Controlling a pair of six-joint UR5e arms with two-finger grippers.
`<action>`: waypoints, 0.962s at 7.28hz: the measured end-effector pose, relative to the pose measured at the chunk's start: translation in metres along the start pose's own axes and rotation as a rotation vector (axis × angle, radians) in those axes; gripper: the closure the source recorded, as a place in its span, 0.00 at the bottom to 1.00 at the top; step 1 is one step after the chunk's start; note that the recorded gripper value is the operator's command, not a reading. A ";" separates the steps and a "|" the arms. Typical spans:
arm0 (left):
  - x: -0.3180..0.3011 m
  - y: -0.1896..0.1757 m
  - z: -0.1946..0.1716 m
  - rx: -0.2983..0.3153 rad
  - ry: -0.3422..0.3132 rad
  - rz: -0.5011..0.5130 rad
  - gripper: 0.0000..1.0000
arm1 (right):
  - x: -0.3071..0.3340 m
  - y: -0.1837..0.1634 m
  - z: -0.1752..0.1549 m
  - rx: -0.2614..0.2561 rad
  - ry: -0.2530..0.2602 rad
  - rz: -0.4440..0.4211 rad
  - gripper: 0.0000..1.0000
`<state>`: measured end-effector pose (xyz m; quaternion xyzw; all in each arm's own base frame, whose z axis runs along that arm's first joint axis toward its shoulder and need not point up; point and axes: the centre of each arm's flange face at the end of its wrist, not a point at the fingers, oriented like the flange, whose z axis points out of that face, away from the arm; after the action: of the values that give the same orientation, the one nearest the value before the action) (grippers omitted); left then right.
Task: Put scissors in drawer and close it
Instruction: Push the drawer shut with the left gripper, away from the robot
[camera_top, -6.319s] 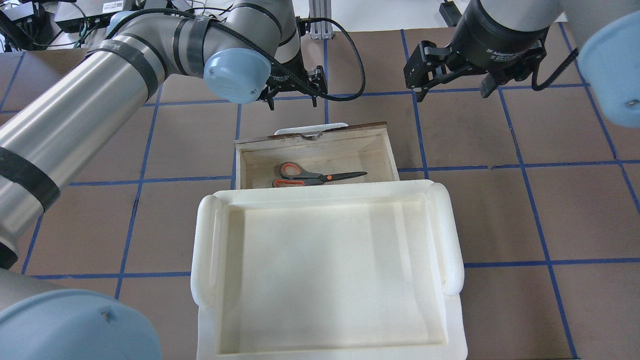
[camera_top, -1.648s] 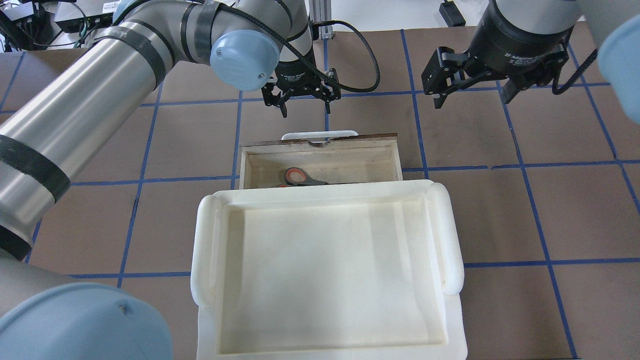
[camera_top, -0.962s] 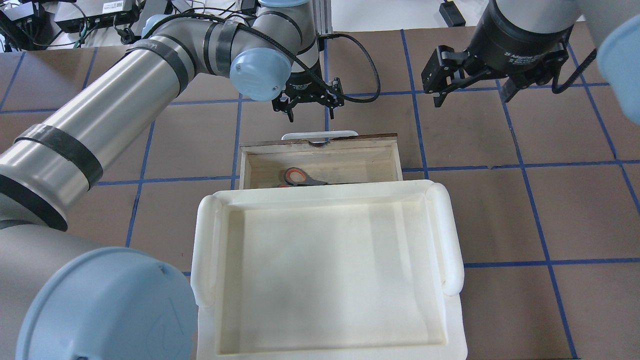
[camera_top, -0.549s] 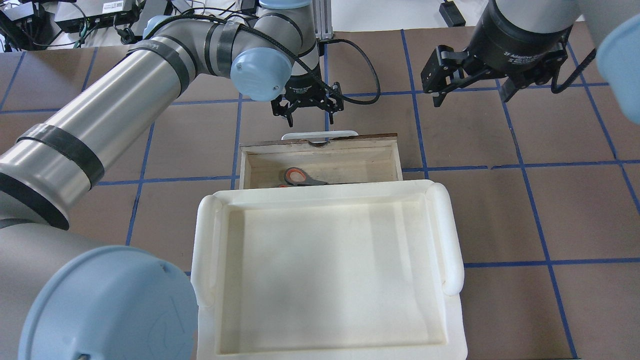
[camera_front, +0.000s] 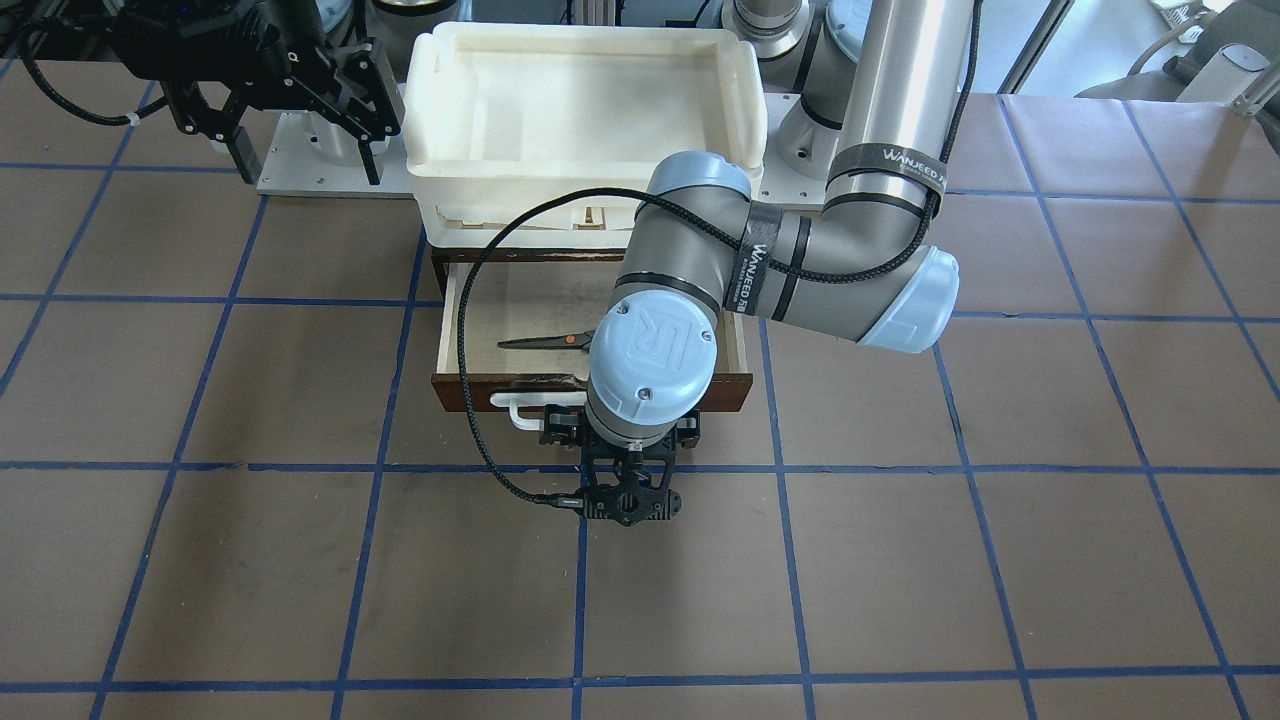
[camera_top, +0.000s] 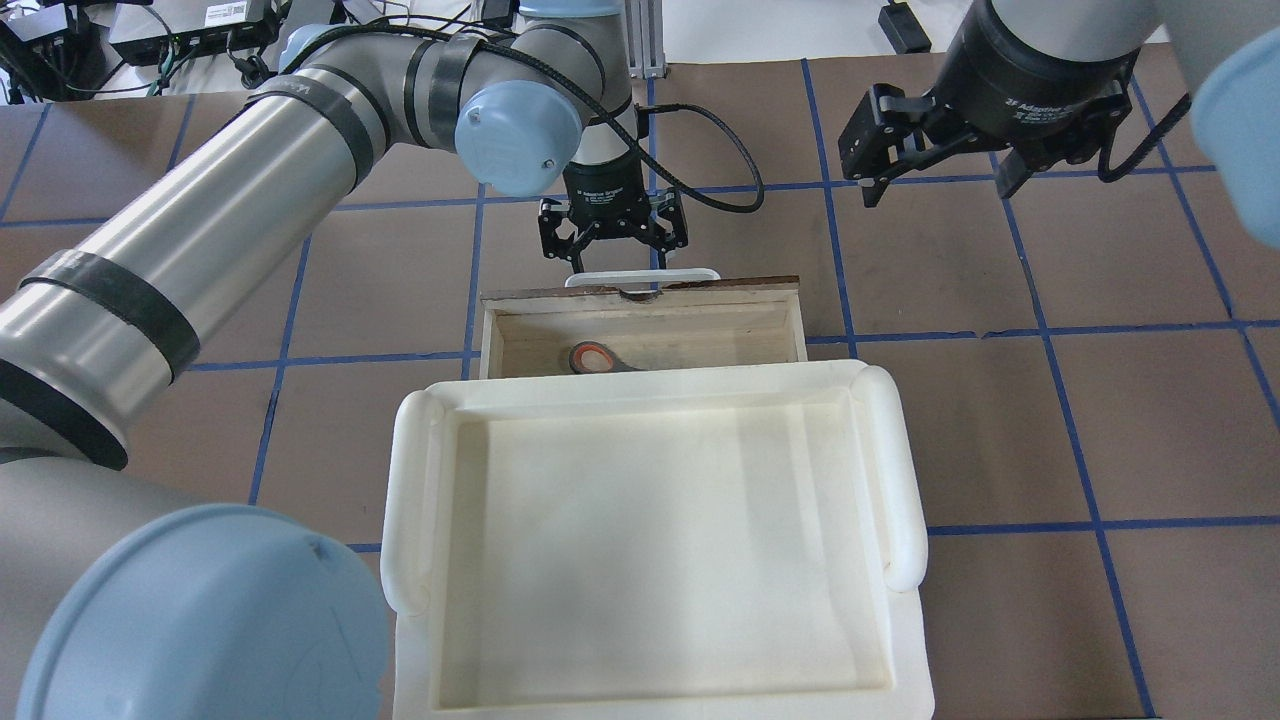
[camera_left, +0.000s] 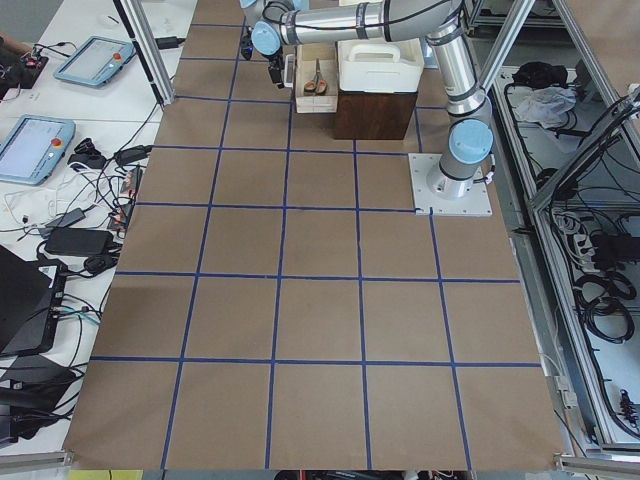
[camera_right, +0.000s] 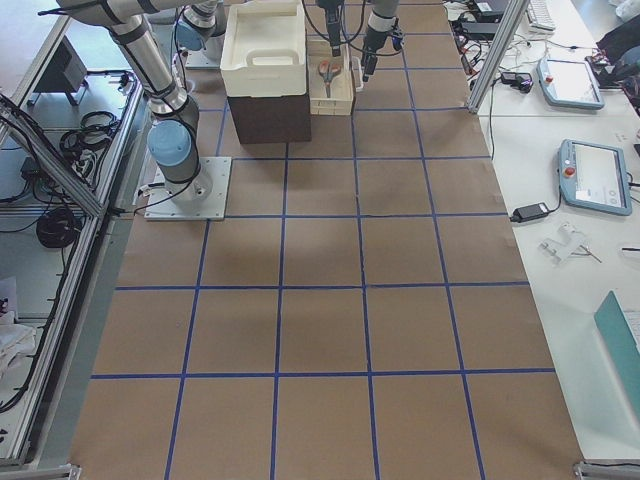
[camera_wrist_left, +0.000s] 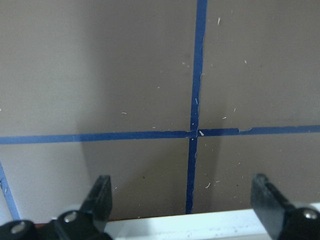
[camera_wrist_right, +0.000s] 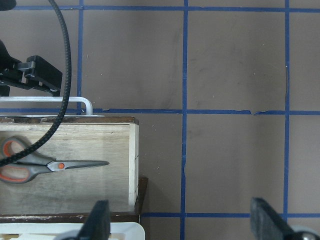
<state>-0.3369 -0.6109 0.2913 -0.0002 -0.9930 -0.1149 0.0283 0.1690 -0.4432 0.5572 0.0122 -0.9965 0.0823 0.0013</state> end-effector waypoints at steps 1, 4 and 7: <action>0.001 0.003 0.002 -0.014 -0.002 -0.001 0.00 | -0.001 0.000 0.000 0.000 -0.001 0.000 0.00; 0.000 0.013 0.004 -0.070 -0.012 -0.007 0.00 | 0.000 0.002 0.000 -0.010 0.007 0.000 0.00; -0.004 0.025 0.006 -0.152 -0.033 -0.013 0.00 | 0.001 0.001 0.001 -0.008 0.009 -0.008 0.00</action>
<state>-0.3334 -0.5848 0.2913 0.0022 -0.9817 -0.1899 0.0109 0.1684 -0.4419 0.5564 0.0155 -0.9968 0.0784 0.0064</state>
